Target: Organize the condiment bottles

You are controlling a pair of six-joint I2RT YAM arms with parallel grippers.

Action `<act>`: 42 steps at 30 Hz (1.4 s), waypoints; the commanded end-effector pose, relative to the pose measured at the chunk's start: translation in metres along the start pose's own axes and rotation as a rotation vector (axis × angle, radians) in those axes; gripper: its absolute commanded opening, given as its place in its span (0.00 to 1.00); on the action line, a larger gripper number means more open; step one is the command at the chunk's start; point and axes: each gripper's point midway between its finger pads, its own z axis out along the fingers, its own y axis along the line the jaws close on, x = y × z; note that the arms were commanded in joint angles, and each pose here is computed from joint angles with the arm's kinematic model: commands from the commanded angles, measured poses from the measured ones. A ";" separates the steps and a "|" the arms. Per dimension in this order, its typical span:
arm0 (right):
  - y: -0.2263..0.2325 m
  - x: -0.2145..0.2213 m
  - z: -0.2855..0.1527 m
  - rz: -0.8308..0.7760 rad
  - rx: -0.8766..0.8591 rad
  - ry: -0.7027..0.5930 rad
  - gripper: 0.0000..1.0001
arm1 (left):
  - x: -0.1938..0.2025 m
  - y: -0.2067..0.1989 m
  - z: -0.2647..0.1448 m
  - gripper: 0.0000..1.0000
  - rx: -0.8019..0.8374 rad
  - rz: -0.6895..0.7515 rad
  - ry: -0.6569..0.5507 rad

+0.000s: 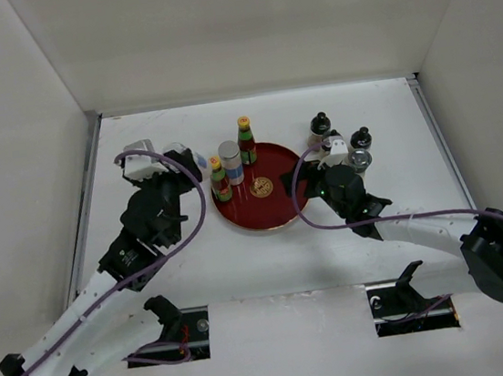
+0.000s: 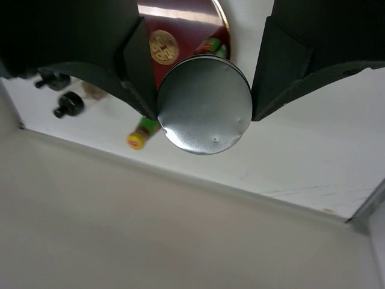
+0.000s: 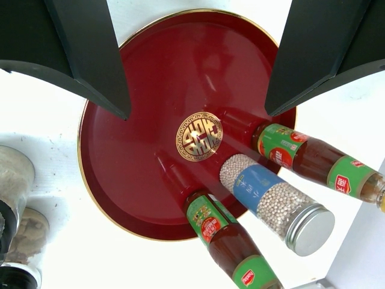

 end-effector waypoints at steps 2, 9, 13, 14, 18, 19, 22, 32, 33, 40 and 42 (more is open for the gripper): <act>0.002 -0.021 -0.002 0.027 -0.004 -0.069 1.00 | -0.012 -0.049 -0.017 0.25 0.164 0.019 -0.027; -0.007 -0.027 -0.005 0.048 0.015 -0.090 1.00 | 0.063 -0.091 -0.024 0.25 0.273 0.119 0.071; -0.009 -0.026 -0.004 0.050 0.020 -0.090 1.00 | 0.108 -0.100 -0.010 0.26 0.267 0.155 0.116; -0.010 -0.026 -0.003 0.050 0.023 -0.088 1.00 | 0.118 -0.102 -0.007 0.26 0.268 0.168 0.127; -0.007 -0.025 -0.003 0.049 0.014 -0.085 1.00 | 0.136 -0.101 0.006 0.26 0.241 0.178 0.130; -0.008 -0.024 -0.003 0.048 0.015 -0.083 1.00 | 0.139 -0.099 0.009 0.26 0.232 0.181 0.133; -0.007 -0.025 -0.002 0.045 0.015 -0.084 1.00 | 0.156 -0.093 0.014 0.26 0.219 0.202 0.160; -0.007 -0.024 -0.002 0.043 0.016 -0.082 1.00 | 0.200 -0.062 0.013 0.33 0.163 0.172 0.244; -0.007 -0.025 -0.002 0.045 0.015 -0.083 1.00 | 0.202 -0.061 0.013 0.34 0.162 0.171 0.249; -0.008 -0.024 -0.002 0.043 0.018 -0.082 1.00 | 0.201 -0.060 0.010 0.69 0.177 0.170 0.253; -0.007 -0.025 -0.002 0.039 0.019 -0.083 1.00 | 0.192 -0.063 0.008 0.78 0.188 0.159 0.235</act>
